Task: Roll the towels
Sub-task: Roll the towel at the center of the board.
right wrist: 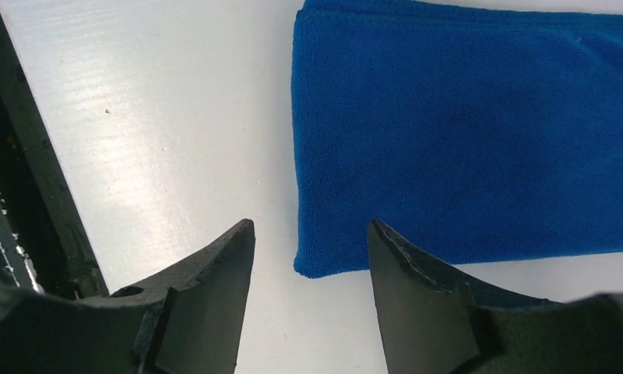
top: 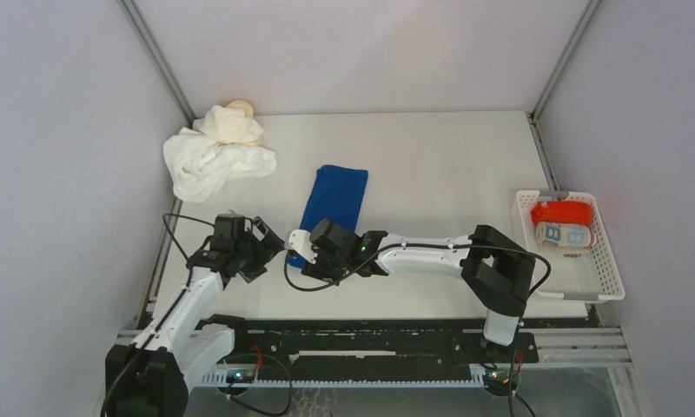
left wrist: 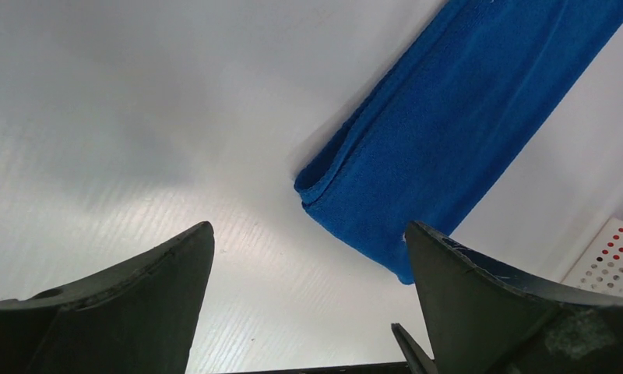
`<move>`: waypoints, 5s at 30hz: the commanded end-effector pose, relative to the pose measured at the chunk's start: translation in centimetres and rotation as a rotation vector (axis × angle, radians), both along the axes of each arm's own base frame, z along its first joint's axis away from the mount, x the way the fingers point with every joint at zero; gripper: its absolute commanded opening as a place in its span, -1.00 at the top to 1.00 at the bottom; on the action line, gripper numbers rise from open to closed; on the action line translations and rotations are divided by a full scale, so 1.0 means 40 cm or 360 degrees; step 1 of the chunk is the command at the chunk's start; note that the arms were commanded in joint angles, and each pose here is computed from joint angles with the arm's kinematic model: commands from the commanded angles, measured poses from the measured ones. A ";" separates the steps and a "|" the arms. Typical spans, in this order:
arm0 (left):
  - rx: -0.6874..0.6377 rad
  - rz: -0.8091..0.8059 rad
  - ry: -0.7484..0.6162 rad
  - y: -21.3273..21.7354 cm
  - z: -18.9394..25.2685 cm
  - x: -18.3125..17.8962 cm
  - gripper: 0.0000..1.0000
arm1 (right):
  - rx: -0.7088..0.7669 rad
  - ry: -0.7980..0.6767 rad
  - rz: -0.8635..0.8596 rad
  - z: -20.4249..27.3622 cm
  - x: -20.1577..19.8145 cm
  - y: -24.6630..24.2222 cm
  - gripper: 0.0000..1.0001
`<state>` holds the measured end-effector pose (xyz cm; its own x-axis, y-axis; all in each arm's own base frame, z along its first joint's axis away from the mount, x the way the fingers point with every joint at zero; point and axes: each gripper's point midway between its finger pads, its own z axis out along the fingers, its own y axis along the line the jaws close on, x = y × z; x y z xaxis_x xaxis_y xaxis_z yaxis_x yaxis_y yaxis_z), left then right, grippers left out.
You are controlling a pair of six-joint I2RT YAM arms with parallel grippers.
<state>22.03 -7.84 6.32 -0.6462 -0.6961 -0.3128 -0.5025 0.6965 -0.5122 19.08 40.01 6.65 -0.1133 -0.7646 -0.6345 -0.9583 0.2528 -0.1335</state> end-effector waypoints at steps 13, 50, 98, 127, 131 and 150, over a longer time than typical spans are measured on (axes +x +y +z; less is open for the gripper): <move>-0.0086 -0.0079 0.0020 -0.075 -0.027 0.036 -0.82 | -0.0167 0.0106 -0.0032 -0.111 -0.014 -0.056 -0.11; 0.0038 -0.0121 0.0259 -0.091 -0.100 0.026 0.25 | 0.0061 0.0035 -0.0028 -0.026 0.035 -0.016 -0.16; 0.0072 -0.0088 0.0113 -0.056 0.023 0.066 -0.50 | 0.0290 0.1090 -0.0204 -0.066 0.011 -0.033 1.00; -0.0294 -0.0079 -0.0054 -0.145 -0.028 -0.029 0.36 | 0.0472 0.1833 -0.0664 -0.123 0.115 -0.063 1.00; -0.0238 -0.0084 -0.0034 -0.147 -0.043 -0.003 0.34 | 0.0463 0.1835 -0.0665 -0.127 0.112 -0.063 1.00; -0.0311 -0.0061 -0.0169 -0.160 0.015 0.104 0.20 | 0.0442 0.1851 -0.0649 -0.133 0.105 -0.060 1.00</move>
<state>24.06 -13.47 4.54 -0.6600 -0.7173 -0.2232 -0.4686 0.6253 -0.6240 22.56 37.33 2.12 -0.9080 -0.4015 -0.1199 -0.2990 0.4203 0.8567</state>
